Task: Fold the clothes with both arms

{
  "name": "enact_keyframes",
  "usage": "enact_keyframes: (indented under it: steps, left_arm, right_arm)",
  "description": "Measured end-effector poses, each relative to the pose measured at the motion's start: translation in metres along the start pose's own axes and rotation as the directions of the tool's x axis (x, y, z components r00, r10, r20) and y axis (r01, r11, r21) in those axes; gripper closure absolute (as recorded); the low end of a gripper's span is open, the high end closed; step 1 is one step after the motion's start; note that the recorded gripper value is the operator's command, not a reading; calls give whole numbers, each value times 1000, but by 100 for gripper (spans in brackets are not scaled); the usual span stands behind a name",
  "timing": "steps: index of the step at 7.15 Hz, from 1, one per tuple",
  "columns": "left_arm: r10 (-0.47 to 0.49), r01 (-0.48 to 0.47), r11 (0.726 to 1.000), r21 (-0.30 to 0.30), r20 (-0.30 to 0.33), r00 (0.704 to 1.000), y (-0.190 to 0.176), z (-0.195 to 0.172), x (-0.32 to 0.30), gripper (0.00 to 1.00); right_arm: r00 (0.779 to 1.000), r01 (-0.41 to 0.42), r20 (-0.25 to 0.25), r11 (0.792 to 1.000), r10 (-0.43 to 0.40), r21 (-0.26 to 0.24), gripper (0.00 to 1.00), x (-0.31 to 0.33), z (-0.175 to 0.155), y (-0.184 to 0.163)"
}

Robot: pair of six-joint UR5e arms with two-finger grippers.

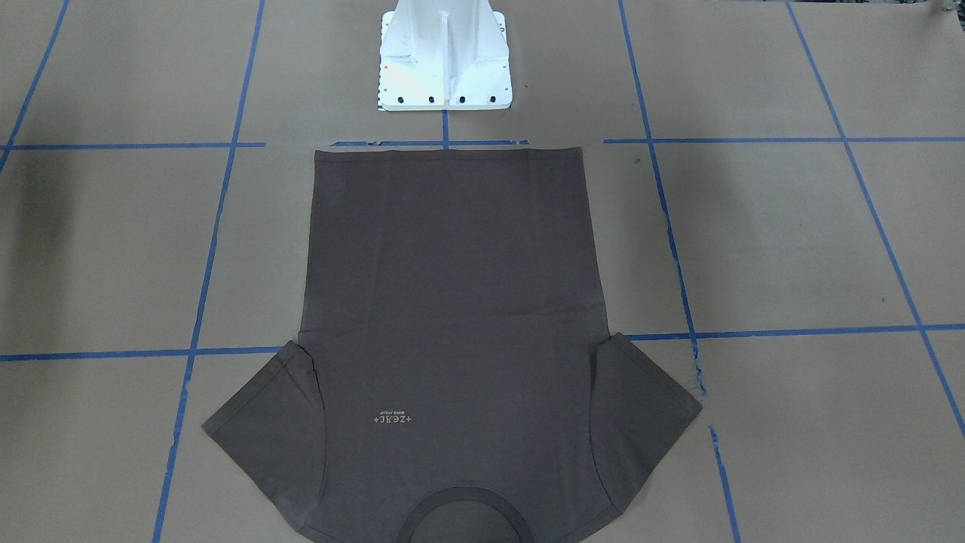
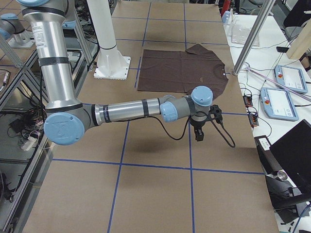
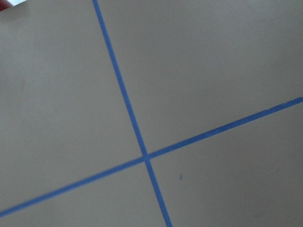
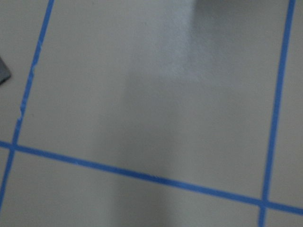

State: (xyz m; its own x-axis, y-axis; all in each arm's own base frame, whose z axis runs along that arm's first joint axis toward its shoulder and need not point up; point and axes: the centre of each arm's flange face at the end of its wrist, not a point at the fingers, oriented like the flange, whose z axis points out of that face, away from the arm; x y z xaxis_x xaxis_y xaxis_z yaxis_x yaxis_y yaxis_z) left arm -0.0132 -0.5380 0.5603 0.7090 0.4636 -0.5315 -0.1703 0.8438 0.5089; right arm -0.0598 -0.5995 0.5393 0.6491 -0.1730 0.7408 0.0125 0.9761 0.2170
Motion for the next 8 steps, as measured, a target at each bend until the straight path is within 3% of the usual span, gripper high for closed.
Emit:
enact_keyframes:
  steps: [2,3,5,8]
  left_arm:
    - [10,-9,998,65,-9,1000,-15,11,6,0]
    - [-65,67,994,83,-18,998,-25,9,9,0]
    - [-195,198,973,122,-37,980,-40,1,15,0]
    - [-203,208,965,159,-50,978,-51,-6,20,0]
  right_arm:
    - [997,-50,59,998,49,25,0,-76,65,-74]
    - [995,-82,59,996,80,31,1,-121,94,-98]
    - [994,-106,2,993,106,49,1,-209,154,-108]
    - [992,-125,-32,992,125,22,5,-254,200,-106]
